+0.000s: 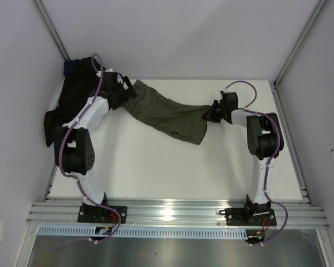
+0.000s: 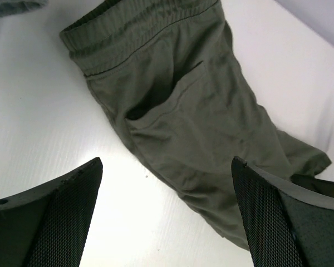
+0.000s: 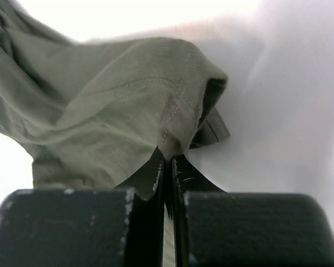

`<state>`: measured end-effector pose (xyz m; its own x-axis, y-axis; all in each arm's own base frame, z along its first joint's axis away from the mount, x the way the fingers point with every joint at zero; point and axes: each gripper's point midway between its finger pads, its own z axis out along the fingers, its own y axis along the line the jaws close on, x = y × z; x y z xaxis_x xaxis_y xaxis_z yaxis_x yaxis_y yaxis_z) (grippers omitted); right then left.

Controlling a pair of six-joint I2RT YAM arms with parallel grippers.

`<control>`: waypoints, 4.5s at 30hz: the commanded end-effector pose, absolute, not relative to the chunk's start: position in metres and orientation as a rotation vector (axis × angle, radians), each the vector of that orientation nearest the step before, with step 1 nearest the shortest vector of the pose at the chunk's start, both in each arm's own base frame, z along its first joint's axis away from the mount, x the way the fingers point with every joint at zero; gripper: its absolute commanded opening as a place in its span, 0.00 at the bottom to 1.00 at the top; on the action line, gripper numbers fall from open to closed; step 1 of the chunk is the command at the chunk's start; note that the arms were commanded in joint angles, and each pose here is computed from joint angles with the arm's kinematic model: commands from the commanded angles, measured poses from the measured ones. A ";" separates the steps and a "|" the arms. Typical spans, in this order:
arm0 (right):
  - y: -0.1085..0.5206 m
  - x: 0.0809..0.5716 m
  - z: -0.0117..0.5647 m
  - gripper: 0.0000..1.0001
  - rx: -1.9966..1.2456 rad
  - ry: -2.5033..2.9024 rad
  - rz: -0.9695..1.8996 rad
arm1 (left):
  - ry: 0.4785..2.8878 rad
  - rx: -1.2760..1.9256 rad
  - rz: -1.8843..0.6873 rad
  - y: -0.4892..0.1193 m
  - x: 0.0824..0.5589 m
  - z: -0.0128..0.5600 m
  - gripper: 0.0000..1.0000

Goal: Fold and stack the shorts
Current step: Fold the shorts

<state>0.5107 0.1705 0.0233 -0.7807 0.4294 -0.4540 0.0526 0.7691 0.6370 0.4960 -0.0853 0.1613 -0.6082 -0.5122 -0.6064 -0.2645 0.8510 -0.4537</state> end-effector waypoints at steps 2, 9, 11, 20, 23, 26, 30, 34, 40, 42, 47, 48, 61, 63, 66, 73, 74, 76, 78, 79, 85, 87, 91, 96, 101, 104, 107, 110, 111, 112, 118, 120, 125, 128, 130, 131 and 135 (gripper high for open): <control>0.145 0.455 0.021 0.00 0.354 2.499 0.614 | 2.251 -0.395 -0.351 -0.096 0.492 0.175 0.98; 0.141 0.372 0.012 0.00 0.319 2.603 0.560 | 2.237 -0.118 -0.435 -0.136 0.519 0.170 0.98; 0.141 0.357 0.011 0.00 0.299 2.624 0.535 | 2.181 0.013 -0.527 -0.154 0.530 0.177 0.98; 0.136 0.314 0.014 0.00 0.257 2.658 0.480 | 2.101 0.367 -0.588 -0.188 0.581 0.177 0.99; 0.138 0.315 0.017 0.00 0.230 2.659 0.490 | 2.047 0.421 -0.556 -0.192 0.600 0.178 0.99; 0.139 0.316 0.019 0.00 0.209 2.663 0.483 | 2.016 0.481 -0.591 -0.199 0.601 0.169 0.99; 0.140 0.317 0.021 0.00 0.195 2.673 0.488 | 2.015 0.575 -0.638 -0.210 0.596 0.155 0.99; 0.143 0.320 0.022 0.00 0.185 2.673 0.513 | 2.072 0.630 -0.634 -0.215 0.594 0.135 0.98; 0.144 0.319 0.021 0.00 0.181 2.676 0.521 | 2.091 0.633 -0.680 -0.226 0.597 0.121 0.96; 0.144 0.318 0.022 0.00 0.176 2.676 0.524 | 2.106 0.618 -0.694 -0.228 0.599 0.112 0.94; 0.145 0.318 0.021 0.00 0.175 2.677 0.534 | 2.154 0.585 -0.723 -0.233 0.601 0.093 0.65; 0.144 0.318 0.022 0.00 0.176 2.675 0.536 | 2.162 0.580 -0.723 -0.233 0.601 0.091 0.58; 0.137 0.295 0.022 0.00 0.238 2.706 0.539 | 2.236 0.342 -0.568 -0.204 0.620 0.085 0.00; 0.133 0.291 0.020 0.00 0.256 2.714 0.522 | 2.244 0.286 -0.571 -0.195 0.623 0.083 0.00; 0.126 0.283 0.016 0.00 0.283 2.735 0.493 | 2.260 0.193 -0.573 -0.178 0.627 0.079 0.00; 0.124 0.268 0.009 0.00 0.296 2.751 0.503 | 2.238 0.214 -0.670 -0.181 0.624 0.083 0.09; 0.124 0.268 0.009 0.00 0.296 2.751 0.504 | 2.205 0.260 -0.746 -0.191 0.621 0.092 0.21; 0.126 0.269 0.010 0.00 0.285 2.749 0.512 | 2.178 0.303 -0.860 -0.199 0.610 0.097 0.43; 0.126 0.270 0.010 0.00 0.278 2.747 0.512 | 2.128 0.357 -0.982 -0.208 0.600 0.104 0.63; 0.126 0.270 0.010 0.00 0.275 2.748 0.513 | 2.105 0.377 -1.004 -0.210 0.598 0.113 0.69; 0.131 0.270 0.008 0.00 0.248 2.755 0.525 | 2.033 0.532 -1.129 -0.232 0.575 0.131 0.80; 0.133 0.270 0.007 0.00 0.239 2.757 0.529 | 2.039 0.573 -1.107 -0.238 0.571 0.129 0.81; 0.137 0.270 0.008 0.00 0.225 2.756 0.537 | 2.058 0.520 -1.042 -0.234 0.579 0.128 0.81; 0.137 0.269 0.007 0.00 0.216 2.760 0.532 | 2.030 0.564 -1.100 -0.240 0.572 0.132 0.81; 0.140 0.271 0.009 0.00 0.205 2.756 0.542 | 2.096 0.647 -1.000 -0.253 0.570 0.116 0.81; 0.140 0.271 0.009 0.00 0.203 2.758 0.541 | 2.106 0.645 -0.985 -0.256 0.570 0.111 0.81; 0.141 0.271 0.010 0.00 0.197 2.756 0.546 | 2.116 0.634 -0.952 -0.256 0.574 0.106 0.80; 0.142 0.271 0.010 0.00 0.190 2.755 0.549 | 2.106 0.629 -0.929 -0.259 0.578 0.104 0.83; 0.142 0.270 0.010 0.00 0.190 2.757 0.550 | 2.106 0.627 -0.918 -0.261 0.579 0.102 0.86; 0.143 0.271 0.011 0.00 0.189 2.756 0.554 | 2.097 0.630 -0.910 -0.262 0.581 0.103 0.86; 0.147 0.270 0.012 0.00 0.176 2.758 0.565 | 2.109 0.622 -0.893 -0.263 0.584 0.096 0.86; 0.147 0.270 0.011 0.00 0.174 2.761 0.566 | 2.100 0.626 -0.907 -0.265 0.584 0.097 0.81; 0.150 0.271 0.011 0.00 0.164 2.761 0.566 | 2.095 0.623 -0.936 -0.272 0.583 0.094 0.75; 0.150 0.272 0.010 0.00 0.164 2.761 0.566 | 2.079 0.643 -0.947 -0.278 0.582 0.094 0.74; 0.150 0.270 0.009 0.00 0.163 2.767 0.564 | 2.078 0.657 -0.947 -0.281 0.580 0.093 0.73; 0.150 0.270 0.008 0.00 0.161 2.768 0.565 | 2.075 0.660 -0.948 -0.281 0.580 0.093 0.72; 0.151 0.270 0.008 0.00 0.158 2.769 0.569 | 2.064 0.669 -0.975 -0.286 0.578 0.094 0.45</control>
